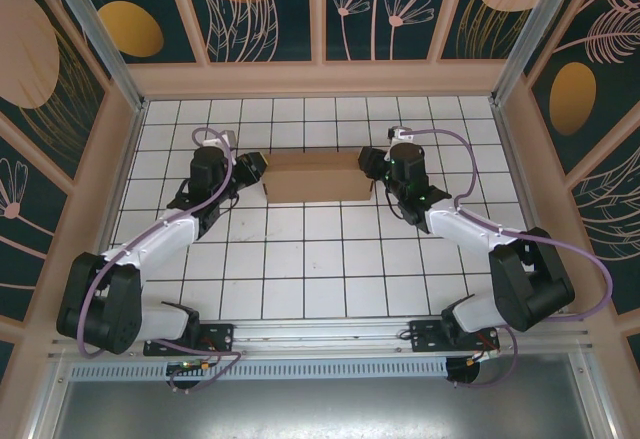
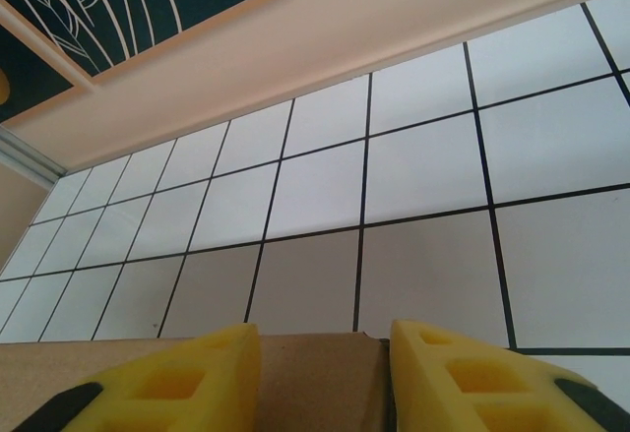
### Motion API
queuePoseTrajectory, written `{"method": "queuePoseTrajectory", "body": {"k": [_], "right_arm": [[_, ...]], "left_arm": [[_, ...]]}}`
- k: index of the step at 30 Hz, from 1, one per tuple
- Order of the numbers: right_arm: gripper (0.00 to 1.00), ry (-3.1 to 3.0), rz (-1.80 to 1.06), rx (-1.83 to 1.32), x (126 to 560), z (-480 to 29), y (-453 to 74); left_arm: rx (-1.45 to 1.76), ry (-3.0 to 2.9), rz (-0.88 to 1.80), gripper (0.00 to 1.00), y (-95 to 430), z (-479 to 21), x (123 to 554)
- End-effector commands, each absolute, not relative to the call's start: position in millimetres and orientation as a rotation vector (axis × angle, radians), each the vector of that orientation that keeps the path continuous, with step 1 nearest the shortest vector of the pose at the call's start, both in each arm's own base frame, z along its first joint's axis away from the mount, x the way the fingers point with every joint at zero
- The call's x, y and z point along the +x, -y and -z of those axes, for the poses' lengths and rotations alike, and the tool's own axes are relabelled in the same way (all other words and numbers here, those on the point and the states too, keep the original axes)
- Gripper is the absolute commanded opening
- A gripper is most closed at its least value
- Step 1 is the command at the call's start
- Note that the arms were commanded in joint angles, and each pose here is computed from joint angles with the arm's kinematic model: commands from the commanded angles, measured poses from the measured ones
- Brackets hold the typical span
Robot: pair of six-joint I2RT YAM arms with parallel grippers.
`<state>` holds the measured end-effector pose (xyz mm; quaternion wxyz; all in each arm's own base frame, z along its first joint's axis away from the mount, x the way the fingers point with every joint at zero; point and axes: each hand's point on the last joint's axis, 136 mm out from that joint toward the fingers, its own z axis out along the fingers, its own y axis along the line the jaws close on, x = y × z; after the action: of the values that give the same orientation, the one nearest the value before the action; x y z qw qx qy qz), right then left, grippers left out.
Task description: Fold the paper box
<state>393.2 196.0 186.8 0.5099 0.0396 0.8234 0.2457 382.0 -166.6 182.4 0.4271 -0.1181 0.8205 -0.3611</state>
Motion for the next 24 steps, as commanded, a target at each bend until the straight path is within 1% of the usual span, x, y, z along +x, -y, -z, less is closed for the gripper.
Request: {"method": "queuePoseTrajectory", "body": {"k": [1,4,13,20,21,24], "right_arm": [[0.42,-2.142,-0.497,0.047,374.4,-137.3,-189.8],[0.46,-2.141,-0.497,0.044,373.4,-137.3,-189.5],[0.50,-2.146,-0.537,0.040,369.5,-134.5,-193.7],[0.53,-2.152,-0.552,0.055,362.9,-128.2,-190.8],[0.54,-2.148,-0.557,0.053,362.4,-129.2,-191.4],[0.55,-2.140,-0.573,0.051,363.3,-133.0,-193.5]], "left_arm": [[-0.383,-2.310,0.797,0.21,156.6,-101.5,351.1],[-0.406,-2.332,0.782,0.21,153.7,-91.2,347.8],[-0.455,-2.370,0.734,0.21,144.1,-71.7,335.7],[-0.523,-2.398,0.781,0.21,144.7,-53.1,323.8],[-0.525,-2.402,0.781,0.22,144.4,-52.5,324.0],[-0.467,-2.381,0.749,0.32,144.6,-68.9,334.2]]}}
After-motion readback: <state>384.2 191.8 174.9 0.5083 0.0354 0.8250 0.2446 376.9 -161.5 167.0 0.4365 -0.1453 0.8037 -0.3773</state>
